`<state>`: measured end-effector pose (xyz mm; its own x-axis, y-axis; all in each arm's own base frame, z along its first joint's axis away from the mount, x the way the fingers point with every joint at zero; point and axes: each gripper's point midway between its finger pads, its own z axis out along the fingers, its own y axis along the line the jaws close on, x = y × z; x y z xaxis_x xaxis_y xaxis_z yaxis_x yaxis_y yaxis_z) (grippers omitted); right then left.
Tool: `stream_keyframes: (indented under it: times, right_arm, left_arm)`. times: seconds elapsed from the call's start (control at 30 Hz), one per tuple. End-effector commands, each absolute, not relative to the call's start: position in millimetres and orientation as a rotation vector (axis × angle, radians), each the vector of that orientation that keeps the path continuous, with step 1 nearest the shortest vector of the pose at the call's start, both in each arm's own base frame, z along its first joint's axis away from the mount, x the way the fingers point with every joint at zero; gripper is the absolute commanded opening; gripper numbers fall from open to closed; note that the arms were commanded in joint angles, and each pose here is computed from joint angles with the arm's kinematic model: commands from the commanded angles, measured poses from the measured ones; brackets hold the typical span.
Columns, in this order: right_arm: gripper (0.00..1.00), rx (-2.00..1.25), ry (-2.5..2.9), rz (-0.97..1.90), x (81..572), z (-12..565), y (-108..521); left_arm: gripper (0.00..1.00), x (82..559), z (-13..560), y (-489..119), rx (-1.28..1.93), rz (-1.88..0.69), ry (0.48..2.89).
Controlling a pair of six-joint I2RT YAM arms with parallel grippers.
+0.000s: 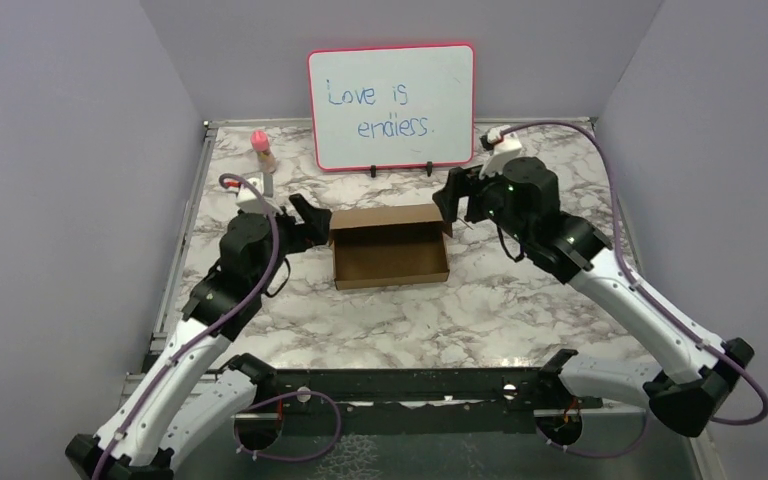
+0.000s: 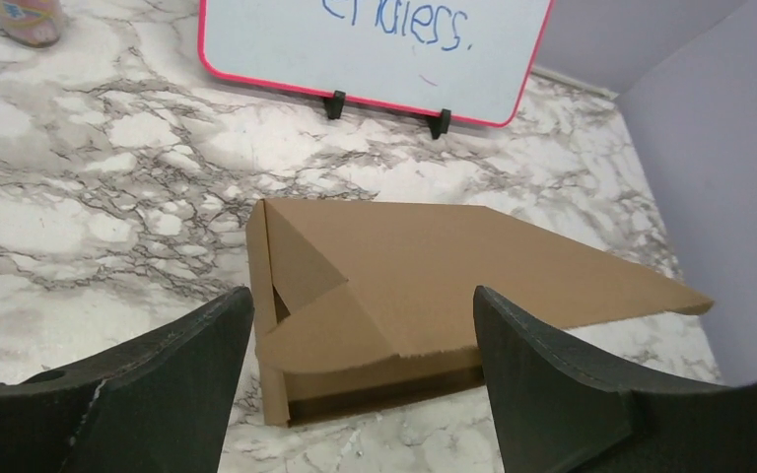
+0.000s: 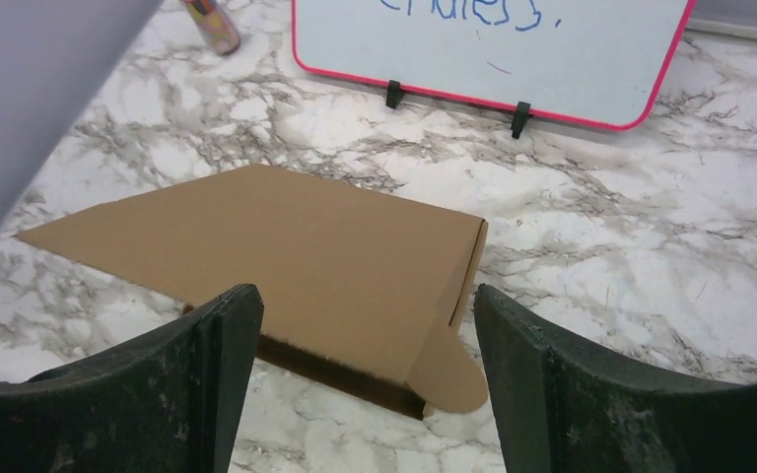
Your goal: Fold the paper box
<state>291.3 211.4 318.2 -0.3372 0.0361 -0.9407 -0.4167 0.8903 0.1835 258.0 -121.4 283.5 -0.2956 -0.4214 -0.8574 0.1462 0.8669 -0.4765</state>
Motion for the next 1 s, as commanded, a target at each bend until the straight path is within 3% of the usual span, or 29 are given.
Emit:
stream_keyframes:
  times: [0.0,0.23,0.5,0.97]
  right_arm:
    - [0.83,-0.356,1.937,0.351,316.5,295.3,217.8]
    - [0.83,-0.377,2.005,0.365,334.4,268.5,230.5]
    - [0.81,-0.387,2.098,0.375,315.8,212.3,221.4]
    - [0.75,-0.336,2.143,0.434,298.4,163.3,218.0]
  left_arm:
    - [0.83,291.3,299.9,-132.0,-0.143,-0.495,1.746]
    - [0.85,310.0,275.1,-153.7,-0.028,-0.469,1.884]
    - [0.83,292.3,221.6,-157.9,-0.048,-0.530,1.991]
    - [0.73,272.0,154.9,-161.5,-0.115,-0.602,2.104]
